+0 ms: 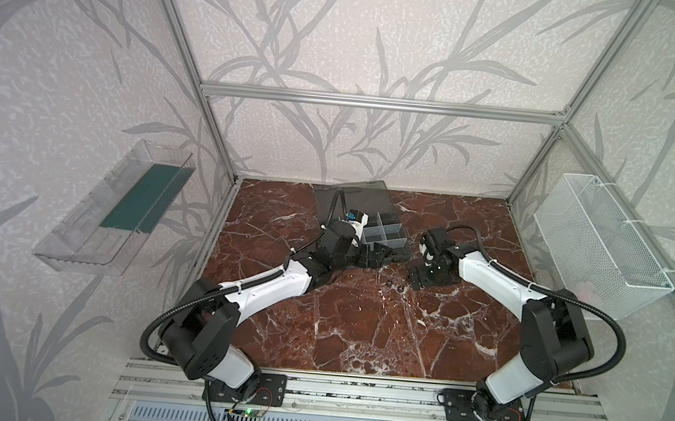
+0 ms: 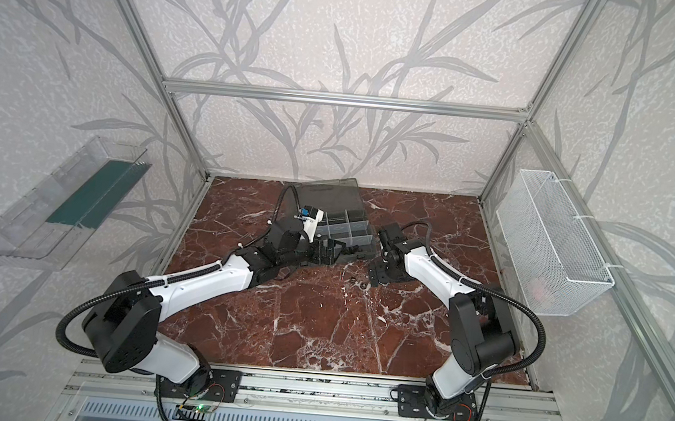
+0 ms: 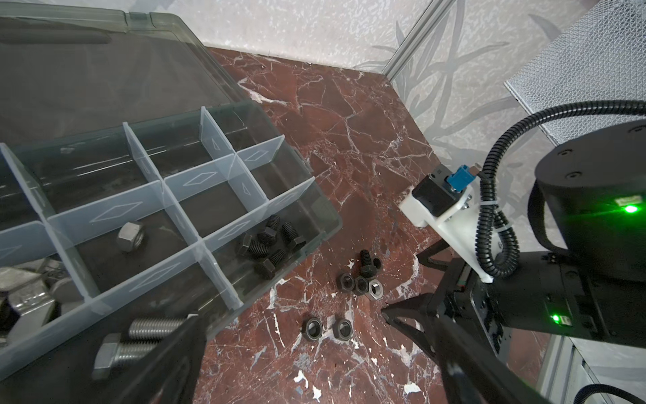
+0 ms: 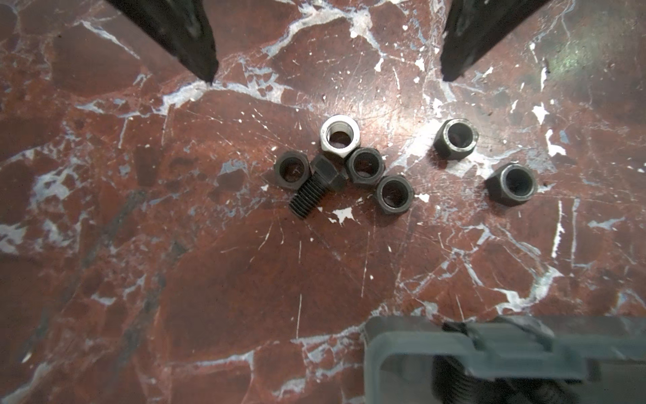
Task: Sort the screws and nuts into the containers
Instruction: 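Move the right gripper down over the silver hex nut among black nuts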
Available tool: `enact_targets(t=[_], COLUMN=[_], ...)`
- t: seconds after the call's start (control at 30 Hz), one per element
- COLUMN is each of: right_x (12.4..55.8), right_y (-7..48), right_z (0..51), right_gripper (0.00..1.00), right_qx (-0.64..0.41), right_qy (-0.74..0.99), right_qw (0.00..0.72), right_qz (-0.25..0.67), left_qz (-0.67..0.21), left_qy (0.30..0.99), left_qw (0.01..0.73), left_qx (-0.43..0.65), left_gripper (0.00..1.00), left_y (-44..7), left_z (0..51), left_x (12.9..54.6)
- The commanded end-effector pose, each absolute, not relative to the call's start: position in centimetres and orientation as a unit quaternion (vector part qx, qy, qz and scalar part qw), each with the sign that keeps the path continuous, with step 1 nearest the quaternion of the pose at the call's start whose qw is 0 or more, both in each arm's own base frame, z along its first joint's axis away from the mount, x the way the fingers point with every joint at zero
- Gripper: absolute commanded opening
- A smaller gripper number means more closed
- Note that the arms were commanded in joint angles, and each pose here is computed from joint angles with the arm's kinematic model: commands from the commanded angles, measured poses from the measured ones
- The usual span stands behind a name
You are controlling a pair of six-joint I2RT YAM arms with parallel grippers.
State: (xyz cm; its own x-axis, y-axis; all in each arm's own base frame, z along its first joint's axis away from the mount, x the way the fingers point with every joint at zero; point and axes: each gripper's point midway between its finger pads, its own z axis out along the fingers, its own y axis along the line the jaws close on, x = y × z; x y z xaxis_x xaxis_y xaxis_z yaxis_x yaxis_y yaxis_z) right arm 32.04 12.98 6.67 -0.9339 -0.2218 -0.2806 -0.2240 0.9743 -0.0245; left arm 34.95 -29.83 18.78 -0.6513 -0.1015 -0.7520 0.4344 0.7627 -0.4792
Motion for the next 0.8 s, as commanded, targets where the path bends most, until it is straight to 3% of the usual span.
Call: enact_targets(t=[0.0,0.1,0.47,0.77], right_x=[31.7,31.7,31.7,31.9], right_y=[12.8,12.8,13.4,13.3], right_z=[5.7,4.7,1.7,1.6], right_gripper=[0.99,0.88,0.62,0.56], right_qx=[-0.108,-0.110,-0.118,-0.116], right_qy=[0.985,0.986,0.989,0.990], right_qw=[0.132,0.122,0.087,0.086], right_qz=[0.001,0.000,0.004,0.005], left_qz=[-0.349,-0.352,-0.354,-0.355], left_qy=[0.838,0.840,0.853,0.857], left_qw=[0.408,0.403,0.369,0.359], left_qx=[0.095,0.095,0.101,0.104], left_gripper=[0.99,0.99,0.99,0.99], left_y=[-30.5,-30.7,-32.1,-32.4], left_z=[20.0,19.8,17.9,17.7], left_x=[34.9,34.8,34.2,34.1])
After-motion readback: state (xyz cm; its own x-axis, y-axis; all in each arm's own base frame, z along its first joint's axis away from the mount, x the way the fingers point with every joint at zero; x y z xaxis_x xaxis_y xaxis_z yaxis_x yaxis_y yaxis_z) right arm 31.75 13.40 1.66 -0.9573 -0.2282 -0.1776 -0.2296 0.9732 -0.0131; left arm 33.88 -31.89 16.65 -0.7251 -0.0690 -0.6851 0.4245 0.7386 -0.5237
